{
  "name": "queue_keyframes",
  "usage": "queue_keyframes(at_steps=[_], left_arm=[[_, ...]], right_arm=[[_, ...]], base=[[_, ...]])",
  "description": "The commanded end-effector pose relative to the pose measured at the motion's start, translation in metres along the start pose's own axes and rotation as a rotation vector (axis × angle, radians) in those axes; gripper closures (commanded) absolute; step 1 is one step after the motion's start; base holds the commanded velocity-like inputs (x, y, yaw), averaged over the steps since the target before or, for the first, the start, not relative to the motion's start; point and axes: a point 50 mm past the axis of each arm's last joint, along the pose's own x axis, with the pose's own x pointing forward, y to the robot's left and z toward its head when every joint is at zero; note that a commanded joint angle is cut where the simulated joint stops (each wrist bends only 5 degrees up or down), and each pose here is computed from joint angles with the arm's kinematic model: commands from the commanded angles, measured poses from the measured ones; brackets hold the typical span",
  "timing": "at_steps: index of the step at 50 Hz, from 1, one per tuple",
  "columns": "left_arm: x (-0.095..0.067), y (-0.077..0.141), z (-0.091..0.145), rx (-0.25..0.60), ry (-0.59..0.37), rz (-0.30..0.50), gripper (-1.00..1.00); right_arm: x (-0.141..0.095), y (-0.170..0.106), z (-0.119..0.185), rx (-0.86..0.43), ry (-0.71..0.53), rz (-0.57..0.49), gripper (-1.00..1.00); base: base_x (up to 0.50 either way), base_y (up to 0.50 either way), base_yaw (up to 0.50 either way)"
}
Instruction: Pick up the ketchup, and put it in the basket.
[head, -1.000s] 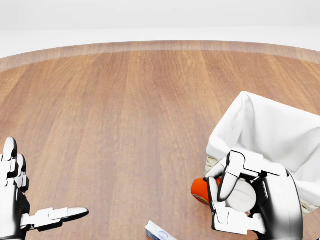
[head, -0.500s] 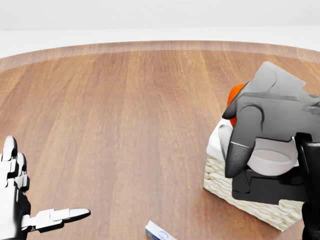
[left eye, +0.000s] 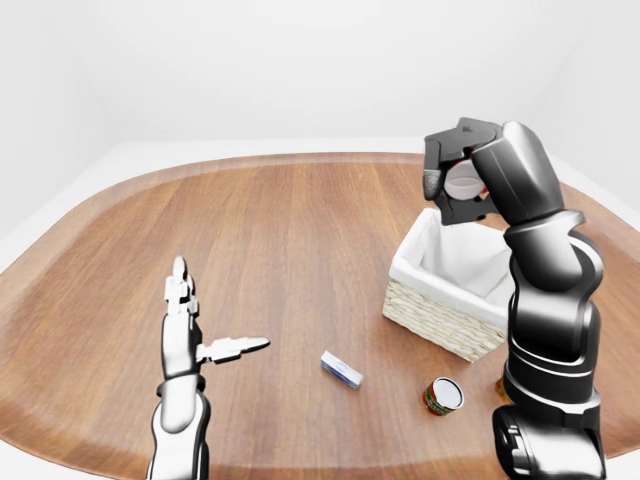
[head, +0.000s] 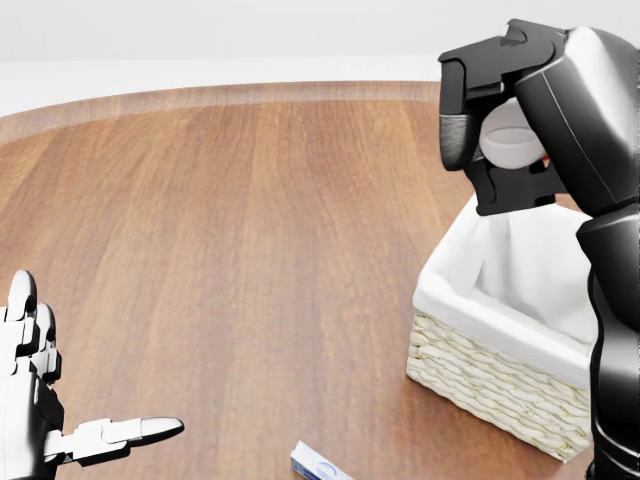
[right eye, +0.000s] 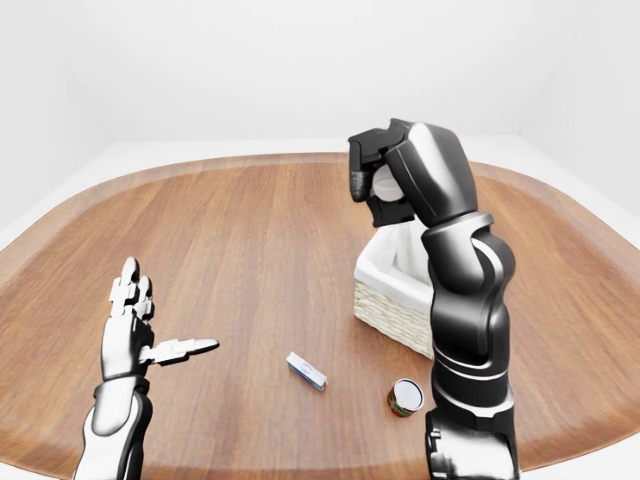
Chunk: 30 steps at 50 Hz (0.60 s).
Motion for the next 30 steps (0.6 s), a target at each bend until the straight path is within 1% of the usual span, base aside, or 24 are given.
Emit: queue_keyframes(at_steps=[1, 6, 10, 13, 21, 30], left_arm=[[0.0, 0.0, 0.001, -0.004, -0.003, -0.002, -1.0], [0.001, 0.0, 0.0, -0.007, -0.002, -0.001, -1.0], [0.0, 0.001, 0.001, -0.01, -0.006, -0.001, -1.0], [0.0, 0.0, 0.001, -0.009, -0.004, -0.002, -1.0], [-0.001, -0.001, 0.001, -0.01, -0.003, -0.005, -1.0], [0.0, -0.001, 0.001, -0.016, -0.005, -0.005, -1.0]], right_arm=[[0.024, 0.0, -0.043, -0.095, 0.173, 0.022, 1.0], [0.032, 0.004, -0.059, -0.126, 0.239, 0.054, 1.0], [0.034, 0.009, -0.075, -0.143, 0.303, 0.08, 1.0], [0.036, 0.011, -0.082, -0.151, 0.33, 0.099, 1.0], [0.031, 0.023, -0.106, -0.231, 0.435, 0.186, 1.0], [0.028, 0.034, -0.12, -0.293, 0.506, 0.271, 1.0]], base=[[0.0, 0.0, 0.0], [0.0, 0.0, 0.0], [0.0, 0.0, 0.0], [0.0, 0.0, 0.0], [0.0, 0.0, 0.0], [0.0, 0.0, 0.0]])
